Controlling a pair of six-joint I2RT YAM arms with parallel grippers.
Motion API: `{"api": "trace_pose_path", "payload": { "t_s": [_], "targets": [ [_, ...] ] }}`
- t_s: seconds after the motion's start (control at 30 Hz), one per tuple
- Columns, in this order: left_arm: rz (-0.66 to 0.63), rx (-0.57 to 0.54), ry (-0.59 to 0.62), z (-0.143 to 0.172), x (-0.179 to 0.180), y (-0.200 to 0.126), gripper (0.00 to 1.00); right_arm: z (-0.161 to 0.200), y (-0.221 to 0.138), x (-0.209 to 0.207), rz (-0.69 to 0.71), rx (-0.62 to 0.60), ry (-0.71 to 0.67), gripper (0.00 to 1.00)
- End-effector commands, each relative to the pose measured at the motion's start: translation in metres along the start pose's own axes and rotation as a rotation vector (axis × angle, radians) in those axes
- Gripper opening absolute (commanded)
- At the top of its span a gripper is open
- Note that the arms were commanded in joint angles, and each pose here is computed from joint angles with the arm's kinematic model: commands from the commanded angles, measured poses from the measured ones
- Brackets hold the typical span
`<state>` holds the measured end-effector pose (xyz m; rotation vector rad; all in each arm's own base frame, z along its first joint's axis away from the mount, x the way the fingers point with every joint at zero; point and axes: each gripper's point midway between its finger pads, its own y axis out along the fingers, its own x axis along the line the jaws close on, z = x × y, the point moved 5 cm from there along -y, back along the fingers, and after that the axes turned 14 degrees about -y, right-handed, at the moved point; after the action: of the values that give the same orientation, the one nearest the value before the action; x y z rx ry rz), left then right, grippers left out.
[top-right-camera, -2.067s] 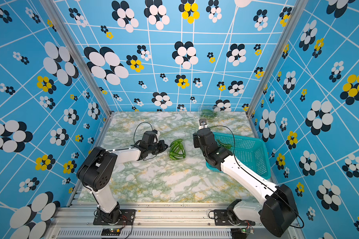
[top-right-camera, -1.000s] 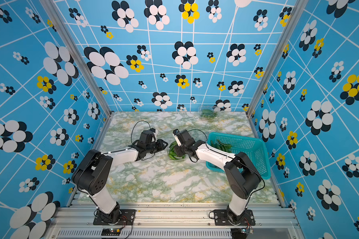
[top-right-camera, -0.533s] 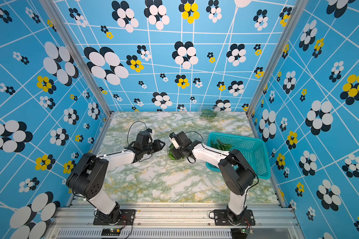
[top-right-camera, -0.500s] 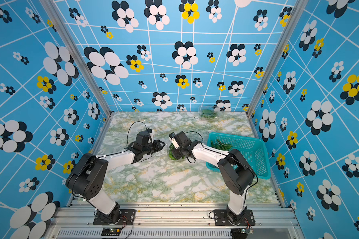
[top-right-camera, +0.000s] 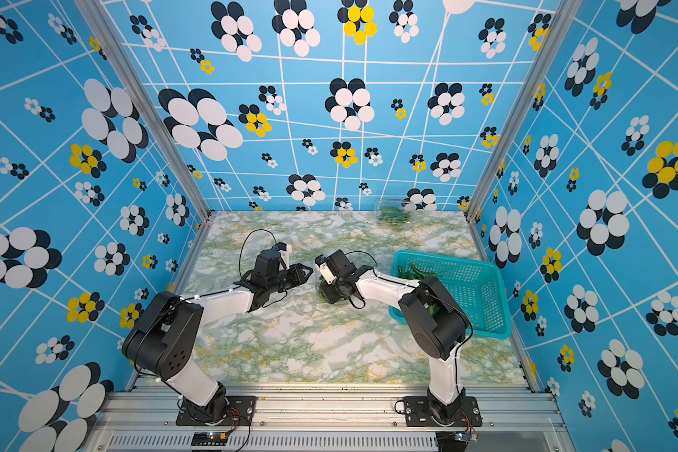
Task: Take small green peppers out of containers
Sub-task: Pick up the green pepper from the packing box.
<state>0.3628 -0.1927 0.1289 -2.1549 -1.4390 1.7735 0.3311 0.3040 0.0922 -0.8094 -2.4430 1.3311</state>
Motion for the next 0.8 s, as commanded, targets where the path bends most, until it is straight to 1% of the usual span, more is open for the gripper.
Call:
{"api": "trace_pose_path", "payload": {
  "t_s": [0.0,0.07,0.23,0.33,0.5,0.67,0.7,0.77],
  "targets": [
    [0.009,0.005,0.017,0.001,0.003,0.000,0.41,-0.009,0.006,0.003,-0.023,-0.015,-0.001,0.43],
    [0.011,0.011,0.014,0.002,0.003,0.001,0.41,-0.008,0.008,0.003,-0.023,-0.016,0.001,0.37],
    [0.005,0.023,0.006,0.003,0.006,0.005,0.41,-0.009,0.003,0.003,-0.018,-0.025,0.005,0.13],
    [0.003,0.025,0.004,0.004,0.008,0.006,0.40,-0.011,-0.008,0.004,-0.018,-0.043,-0.005,0.05],
    [0.000,0.023,0.001,0.004,0.010,0.007,0.40,-0.015,-0.042,0.007,-0.014,-0.093,-0.030,0.00],
    [0.015,0.005,0.007,0.003,0.009,0.004,0.40,-0.021,-0.081,0.002,0.024,-0.186,-0.019,0.00],
    [0.017,0.002,0.008,0.003,0.009,0.003,0.40,-0.020,-0.087,-0.002,0.041,-0.206,-0.007,0.00],
    [0.023,-0.001,0.010,0.003,0.009,0.002,0.40,-0.017,-0.101,-0.014,0.118,-0.264,0.041,0.00]
  ]
}}
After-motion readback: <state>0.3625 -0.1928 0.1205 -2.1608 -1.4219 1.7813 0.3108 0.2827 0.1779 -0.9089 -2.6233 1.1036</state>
